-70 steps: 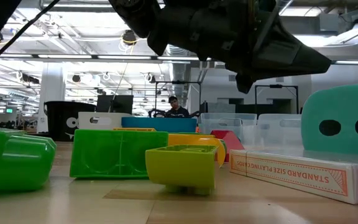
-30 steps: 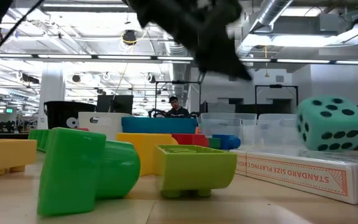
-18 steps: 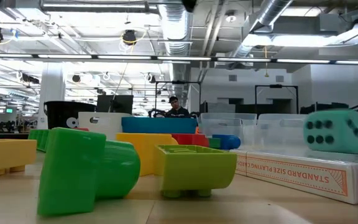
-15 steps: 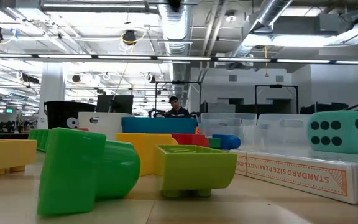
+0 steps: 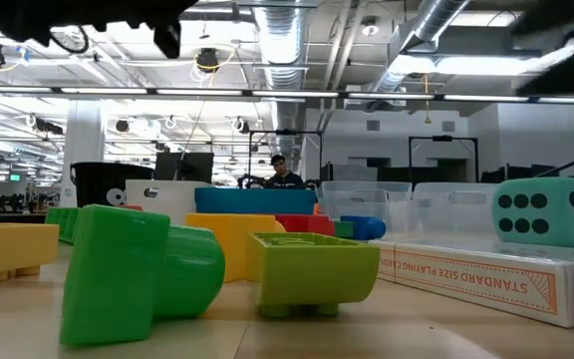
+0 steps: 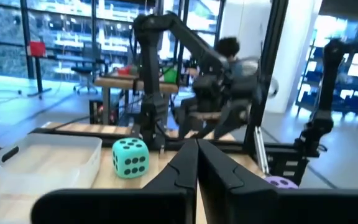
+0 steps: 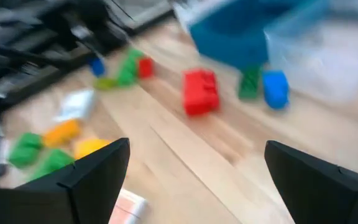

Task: Pick & Place Toys
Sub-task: Put the light blue dice into the blue bin

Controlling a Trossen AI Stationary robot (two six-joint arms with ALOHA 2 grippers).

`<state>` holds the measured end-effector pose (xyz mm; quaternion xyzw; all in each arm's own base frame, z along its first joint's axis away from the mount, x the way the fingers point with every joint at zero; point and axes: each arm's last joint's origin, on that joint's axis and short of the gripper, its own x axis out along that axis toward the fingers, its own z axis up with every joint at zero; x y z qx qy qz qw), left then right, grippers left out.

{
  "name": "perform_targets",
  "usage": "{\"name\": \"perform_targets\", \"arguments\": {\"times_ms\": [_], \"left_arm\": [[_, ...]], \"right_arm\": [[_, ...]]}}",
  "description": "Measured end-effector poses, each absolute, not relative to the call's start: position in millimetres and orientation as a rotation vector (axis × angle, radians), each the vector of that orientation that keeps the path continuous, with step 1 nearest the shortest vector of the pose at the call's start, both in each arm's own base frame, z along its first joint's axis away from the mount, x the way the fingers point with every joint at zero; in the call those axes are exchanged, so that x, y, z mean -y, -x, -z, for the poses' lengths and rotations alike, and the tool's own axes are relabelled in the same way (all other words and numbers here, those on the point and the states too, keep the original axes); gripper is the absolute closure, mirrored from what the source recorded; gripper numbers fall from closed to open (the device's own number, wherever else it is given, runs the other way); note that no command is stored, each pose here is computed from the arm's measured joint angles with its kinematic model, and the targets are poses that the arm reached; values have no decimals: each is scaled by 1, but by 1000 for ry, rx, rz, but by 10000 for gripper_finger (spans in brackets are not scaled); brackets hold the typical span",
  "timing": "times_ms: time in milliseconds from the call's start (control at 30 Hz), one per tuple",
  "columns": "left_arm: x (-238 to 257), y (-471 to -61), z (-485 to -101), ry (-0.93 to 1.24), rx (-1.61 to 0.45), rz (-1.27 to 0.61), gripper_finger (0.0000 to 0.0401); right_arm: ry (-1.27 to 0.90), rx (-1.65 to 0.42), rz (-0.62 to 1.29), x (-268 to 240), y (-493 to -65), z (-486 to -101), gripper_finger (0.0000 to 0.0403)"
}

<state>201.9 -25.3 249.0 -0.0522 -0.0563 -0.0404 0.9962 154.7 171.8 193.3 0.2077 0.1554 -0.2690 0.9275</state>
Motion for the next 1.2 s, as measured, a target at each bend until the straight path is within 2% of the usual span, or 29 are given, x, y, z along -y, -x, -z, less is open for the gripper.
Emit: {"name": "perform_targets", "arguments": {"times_ms": [233, 467, 567, 767, 833, 900, 1133, 1200], "left_arm": [[25, -196, -243, 105, 108, 81, 401], [25, -200, -237, 103, 77, 76, 401], [25, -201, -236, 102, 71, 76, 401], [25, -201, -236, 102, 76, 77, 401], [25, -201, -237, 103, 79, 77, 401], [25, -201, -237, 103, 79, 77, 401], [25, -201, -236, 102, 75, 78, 401], [25, -201, -236, 102, 75, 79, 401]], "right_arm": [[-501, -631, 744, -152, -156, -183, 35], [-393, -714, 907, -144, -152, -233, 35], [-389, -836, 1032, -137, -147, -254, 35], [-493, -932, 1048, -128, -146, -259, 54], [-507, -987, 1087, -125, -147, -254, 84], [-502, -1008, 1115, -122, -146, -255, 132], [-413, -1041, 1093, -109, -156, -255, 373], [-380, -1070, 1090, -104, -160, -255, 386]]}}
